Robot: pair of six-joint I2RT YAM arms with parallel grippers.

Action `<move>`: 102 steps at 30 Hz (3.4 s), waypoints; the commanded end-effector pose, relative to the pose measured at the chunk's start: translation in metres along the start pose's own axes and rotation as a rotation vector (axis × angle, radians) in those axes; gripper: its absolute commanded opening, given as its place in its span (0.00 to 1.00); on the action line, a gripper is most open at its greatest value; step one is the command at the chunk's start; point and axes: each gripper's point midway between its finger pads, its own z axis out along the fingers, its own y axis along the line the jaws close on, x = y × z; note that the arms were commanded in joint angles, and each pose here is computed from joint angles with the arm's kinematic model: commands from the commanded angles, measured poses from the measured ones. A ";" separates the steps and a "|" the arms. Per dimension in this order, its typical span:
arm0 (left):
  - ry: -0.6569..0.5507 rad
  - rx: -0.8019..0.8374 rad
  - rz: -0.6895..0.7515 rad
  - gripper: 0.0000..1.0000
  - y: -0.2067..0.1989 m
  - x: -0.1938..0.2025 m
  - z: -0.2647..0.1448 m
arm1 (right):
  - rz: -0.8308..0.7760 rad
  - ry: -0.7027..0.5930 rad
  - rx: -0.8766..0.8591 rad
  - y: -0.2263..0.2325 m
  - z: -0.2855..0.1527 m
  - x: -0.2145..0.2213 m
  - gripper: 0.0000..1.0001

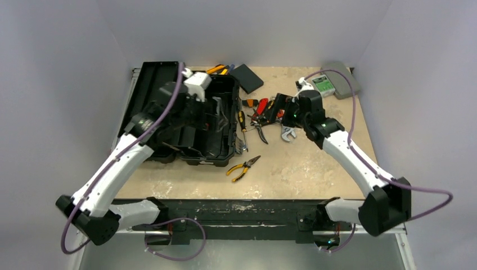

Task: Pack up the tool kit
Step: Pick up the pliers at the center of the board, then place the pliers in the toolbox.

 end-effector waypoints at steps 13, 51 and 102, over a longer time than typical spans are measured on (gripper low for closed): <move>0.279 0.048 0.426 0.84 -0.091 0.110 0.103 | -0.048 -0.106 0.325 -0.099 -0.068 0.056 0.99; 0.742 -0.028 0.328 0.04 -0.064 0.307 0.144 | 0.030 -0.216 0.249 -0.098 -0.090 0.067 0.98; -0.006 -0.060 -0.431 0.00 0.004 0.012 0.060 | 0.113 -0.250 0.210 -0.094 -0.100 0.071 0.98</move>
